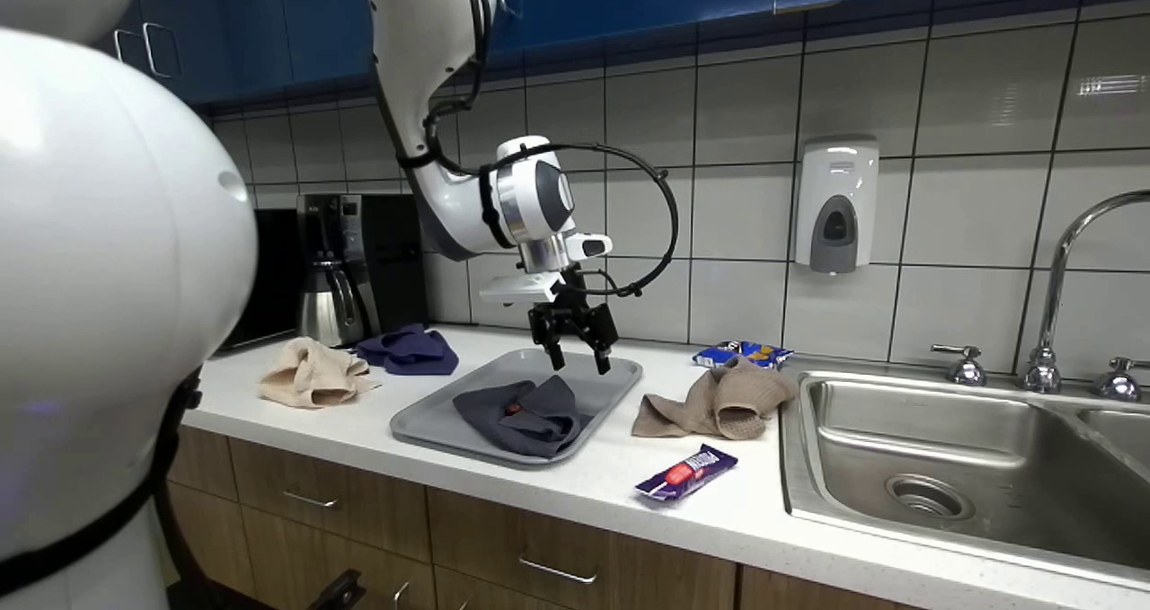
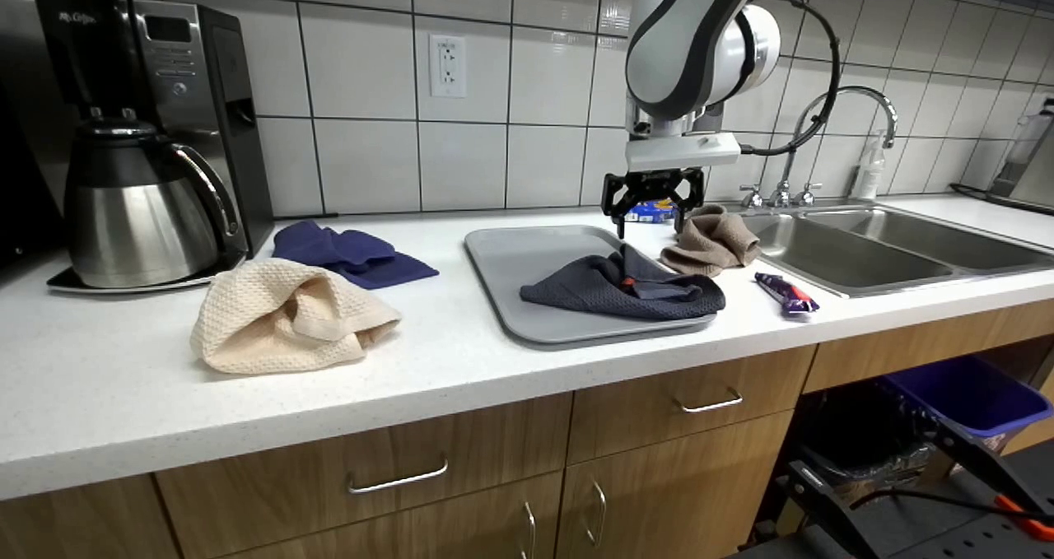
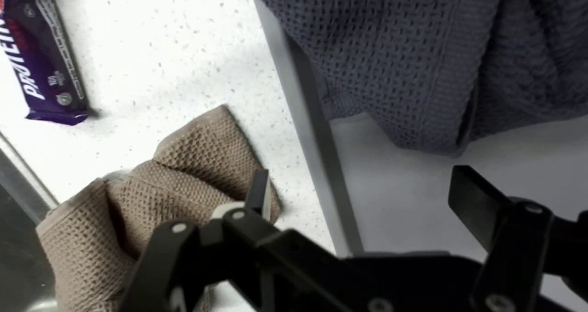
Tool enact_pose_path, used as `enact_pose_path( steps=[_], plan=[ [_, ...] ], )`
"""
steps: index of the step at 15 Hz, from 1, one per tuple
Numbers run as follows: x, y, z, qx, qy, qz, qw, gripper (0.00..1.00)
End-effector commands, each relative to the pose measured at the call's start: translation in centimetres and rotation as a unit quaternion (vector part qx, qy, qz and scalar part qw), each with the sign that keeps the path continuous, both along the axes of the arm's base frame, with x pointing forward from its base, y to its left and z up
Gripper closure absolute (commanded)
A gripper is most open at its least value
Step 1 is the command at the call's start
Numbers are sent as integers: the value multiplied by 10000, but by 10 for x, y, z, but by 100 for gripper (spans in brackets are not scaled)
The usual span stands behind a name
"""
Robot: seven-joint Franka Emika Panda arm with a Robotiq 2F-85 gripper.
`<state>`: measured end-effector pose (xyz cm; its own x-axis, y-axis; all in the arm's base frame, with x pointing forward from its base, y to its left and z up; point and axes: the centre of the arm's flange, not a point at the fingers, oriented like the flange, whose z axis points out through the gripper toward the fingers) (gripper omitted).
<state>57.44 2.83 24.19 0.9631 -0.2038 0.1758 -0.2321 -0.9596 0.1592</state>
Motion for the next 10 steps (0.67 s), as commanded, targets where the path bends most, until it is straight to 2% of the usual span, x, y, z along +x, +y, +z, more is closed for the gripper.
enact_pose_path(
  steps=[1,10],
  plan=[
    [-15,13,7,28,11,292,9996,0],
    [-32,39,-4,156,169,534,9983,0]
  ],
)
